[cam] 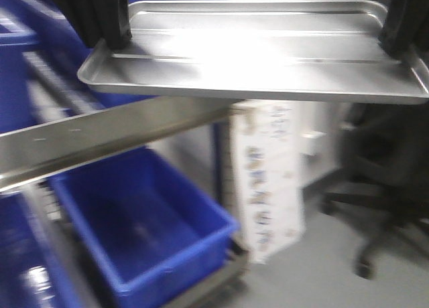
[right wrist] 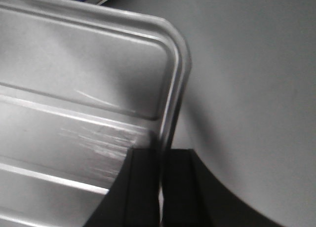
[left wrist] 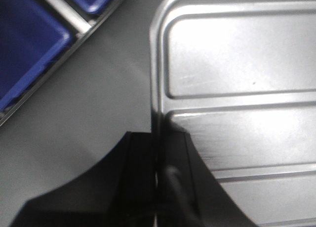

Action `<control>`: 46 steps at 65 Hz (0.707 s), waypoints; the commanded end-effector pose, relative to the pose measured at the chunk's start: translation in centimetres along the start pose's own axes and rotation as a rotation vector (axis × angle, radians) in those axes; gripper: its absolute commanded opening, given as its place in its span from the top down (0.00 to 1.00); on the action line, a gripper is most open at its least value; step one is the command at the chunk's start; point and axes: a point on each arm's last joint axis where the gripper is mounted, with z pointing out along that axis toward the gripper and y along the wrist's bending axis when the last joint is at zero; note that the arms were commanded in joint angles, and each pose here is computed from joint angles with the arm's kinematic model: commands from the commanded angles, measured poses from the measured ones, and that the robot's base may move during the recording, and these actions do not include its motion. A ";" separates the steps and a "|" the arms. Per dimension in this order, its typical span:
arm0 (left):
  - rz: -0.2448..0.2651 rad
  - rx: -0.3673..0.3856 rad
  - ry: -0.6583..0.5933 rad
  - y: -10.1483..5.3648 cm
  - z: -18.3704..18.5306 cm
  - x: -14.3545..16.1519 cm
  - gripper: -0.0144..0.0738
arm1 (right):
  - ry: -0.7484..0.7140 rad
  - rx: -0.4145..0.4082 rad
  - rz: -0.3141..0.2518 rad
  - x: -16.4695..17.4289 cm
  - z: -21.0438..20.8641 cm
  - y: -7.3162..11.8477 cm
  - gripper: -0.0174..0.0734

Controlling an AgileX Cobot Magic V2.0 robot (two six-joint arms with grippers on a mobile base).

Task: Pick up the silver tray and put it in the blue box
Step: 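Turn and drive the base to the shelf of blue bins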

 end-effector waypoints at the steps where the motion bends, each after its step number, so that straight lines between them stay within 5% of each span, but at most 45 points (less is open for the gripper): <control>1: 0.025 0.005 -0.072 0.5 -2.1 -0.3 0.96 | -0.093 0.001 -0.046 -0.6 -2.0 -0.1 0.74; 46: 0.025 0.005 -0.072 0.5 -2.1 -0.3 0.96 | -0.093 0.001 -0.046 -0.6 -2.0 -0.1 0.74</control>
